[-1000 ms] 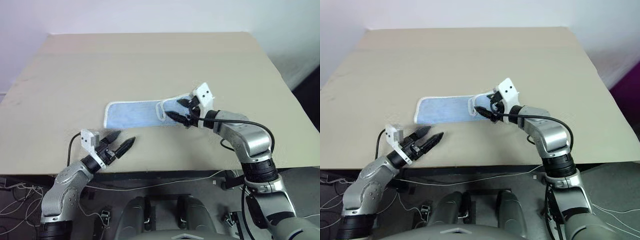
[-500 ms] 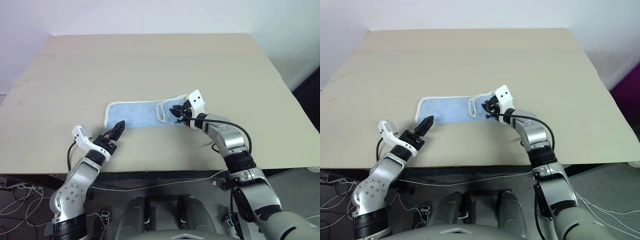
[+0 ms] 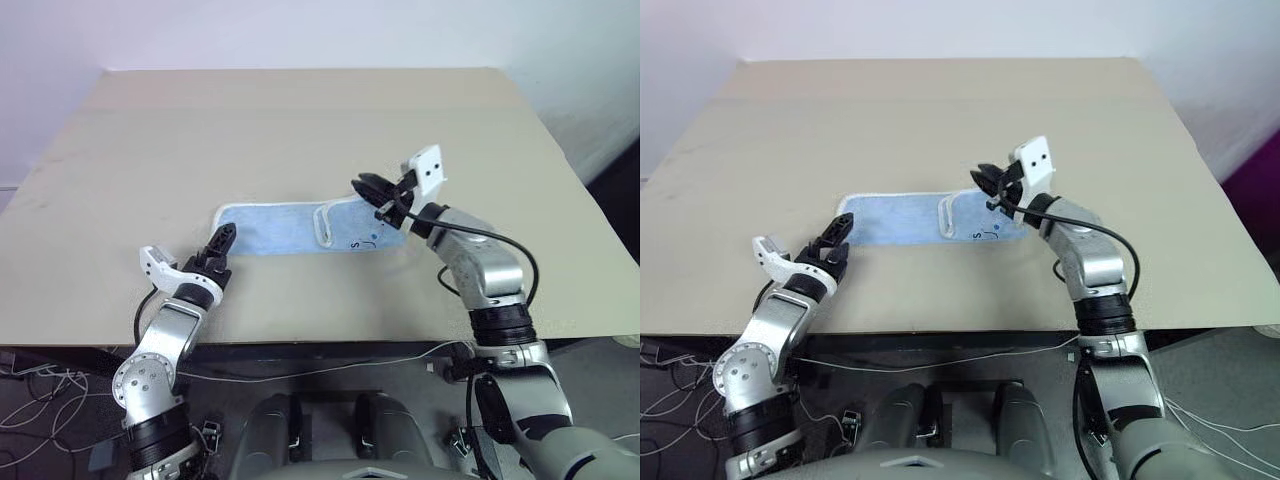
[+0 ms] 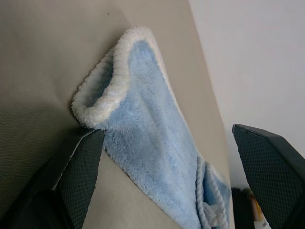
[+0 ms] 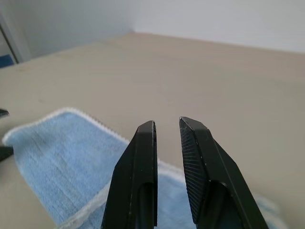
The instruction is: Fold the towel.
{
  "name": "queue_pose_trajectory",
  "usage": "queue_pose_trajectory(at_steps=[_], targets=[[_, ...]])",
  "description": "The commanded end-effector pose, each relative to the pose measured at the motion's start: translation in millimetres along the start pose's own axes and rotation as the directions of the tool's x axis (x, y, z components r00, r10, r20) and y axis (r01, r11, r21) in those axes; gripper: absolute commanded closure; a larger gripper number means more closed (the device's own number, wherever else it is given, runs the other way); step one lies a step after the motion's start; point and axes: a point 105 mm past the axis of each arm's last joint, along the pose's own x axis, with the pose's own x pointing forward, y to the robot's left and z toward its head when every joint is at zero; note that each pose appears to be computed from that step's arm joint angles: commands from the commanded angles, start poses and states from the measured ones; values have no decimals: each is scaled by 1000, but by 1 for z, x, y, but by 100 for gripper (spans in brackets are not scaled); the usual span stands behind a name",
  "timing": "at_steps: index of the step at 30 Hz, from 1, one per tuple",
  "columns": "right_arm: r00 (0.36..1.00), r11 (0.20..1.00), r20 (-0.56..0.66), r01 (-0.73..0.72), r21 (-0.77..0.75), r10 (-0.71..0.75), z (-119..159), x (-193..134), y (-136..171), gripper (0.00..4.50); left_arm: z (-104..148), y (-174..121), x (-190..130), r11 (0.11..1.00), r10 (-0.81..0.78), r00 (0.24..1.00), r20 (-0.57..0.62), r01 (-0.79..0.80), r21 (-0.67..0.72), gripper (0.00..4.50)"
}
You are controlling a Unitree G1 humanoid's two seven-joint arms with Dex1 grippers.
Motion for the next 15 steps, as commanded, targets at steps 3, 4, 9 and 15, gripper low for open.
queue_pose_trajectory(at_steps=[3,4,9,15], targets=[[998,999,62,-15,-35,17,23,-3,6,367,9,20,8,995,90,995,29,-89,-49,0],[998,999,59,-13,-35,15,22,-3,6,367,10,19,10,995,89,996,29,-88,-48,0],[999,999,50,-6,-34,8,19,-5,6,371,11,17,12,995,80,996,41,-77,-64,38],[999,999,41,0,-32,1,15,-6,7,371,9,18,8,993,95,994,48,-91,-80,195]])
